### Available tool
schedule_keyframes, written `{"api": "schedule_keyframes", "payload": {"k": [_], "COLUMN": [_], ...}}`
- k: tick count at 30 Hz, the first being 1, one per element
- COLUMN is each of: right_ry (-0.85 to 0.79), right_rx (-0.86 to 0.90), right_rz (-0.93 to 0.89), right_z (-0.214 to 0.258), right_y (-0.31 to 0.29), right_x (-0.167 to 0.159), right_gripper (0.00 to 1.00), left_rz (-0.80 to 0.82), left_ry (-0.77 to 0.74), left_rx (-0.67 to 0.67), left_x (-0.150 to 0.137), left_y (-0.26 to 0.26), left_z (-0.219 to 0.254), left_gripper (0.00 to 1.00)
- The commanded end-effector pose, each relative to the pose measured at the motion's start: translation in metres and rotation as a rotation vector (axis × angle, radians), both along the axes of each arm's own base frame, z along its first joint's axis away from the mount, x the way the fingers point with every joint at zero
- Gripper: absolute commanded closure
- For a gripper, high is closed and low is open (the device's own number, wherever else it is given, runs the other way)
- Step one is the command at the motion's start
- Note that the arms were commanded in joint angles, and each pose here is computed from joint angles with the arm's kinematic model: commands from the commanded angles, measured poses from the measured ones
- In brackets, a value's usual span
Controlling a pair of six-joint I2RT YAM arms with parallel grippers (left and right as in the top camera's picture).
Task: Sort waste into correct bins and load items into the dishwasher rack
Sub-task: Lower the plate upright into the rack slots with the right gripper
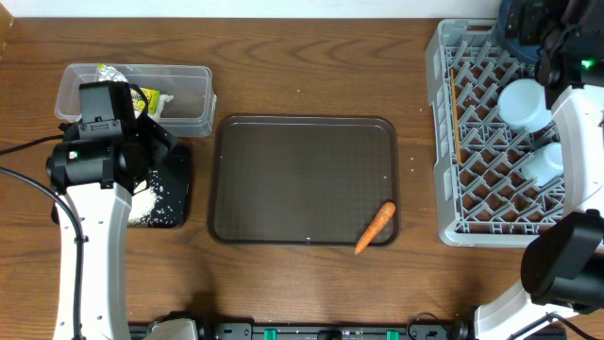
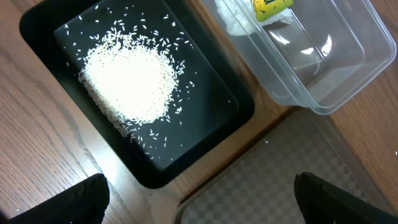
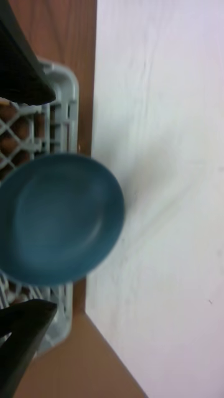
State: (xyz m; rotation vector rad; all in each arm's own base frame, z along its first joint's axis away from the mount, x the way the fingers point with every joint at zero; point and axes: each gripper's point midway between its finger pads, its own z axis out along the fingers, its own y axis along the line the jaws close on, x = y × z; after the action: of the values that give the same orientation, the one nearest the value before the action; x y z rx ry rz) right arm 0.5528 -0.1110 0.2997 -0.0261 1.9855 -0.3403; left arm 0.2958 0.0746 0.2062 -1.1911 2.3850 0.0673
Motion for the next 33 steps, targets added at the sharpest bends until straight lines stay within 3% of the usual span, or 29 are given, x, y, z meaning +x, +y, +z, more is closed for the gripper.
{"api": "schedule_keyframes", "payload": {"k": [1, 6, 15, 26, 30, 33], "right_ry": [0.114, 0.278, 0.389, 0.474, 0.472, 0.458], "right_rx": [-0.160, -0.219, -0.241, -0.240, -0.240, -0.224], "right_rz": [-0.028, -0.040, 0.025, 0.031, 0.020, -0.003], "right_z": [-0.026, -0.077, -0.118, -0.175, -0.176, -0.175], "right_y": [-0.014, -0.025, -0.012, -0.012, -0.017, -0.021], "right_x": [0.004, 0.017, 0.047, 0.054, 0.054, 0.055], "right_gripper": [0.02, 0.01, 0.07, 0.16, 0.29, 0.53], "left_rz": [-0.003, -0.003, -0.003, -0.003, -0.003, -0.003], "left_ry": [0.000, 0.000, 0.000, 0.000, 0.000, 0.000], "left_rx": [0.007, 0.007, 0.007, 0.007, 0.007, 0.007], "left_x": [0.001, 0.001, 0.001, 0.001, 0.001, 0.001], "left_y": [0.001, 0.001, 0.001, 0.001, 0.001, 0.001], "left_z": [0.002, 0.002, 0.002, 0.002, 0.002, 0.002], "left_gripper": [0.02, 0.02, 0.02, 0.02, 0.02, 0.02]}}
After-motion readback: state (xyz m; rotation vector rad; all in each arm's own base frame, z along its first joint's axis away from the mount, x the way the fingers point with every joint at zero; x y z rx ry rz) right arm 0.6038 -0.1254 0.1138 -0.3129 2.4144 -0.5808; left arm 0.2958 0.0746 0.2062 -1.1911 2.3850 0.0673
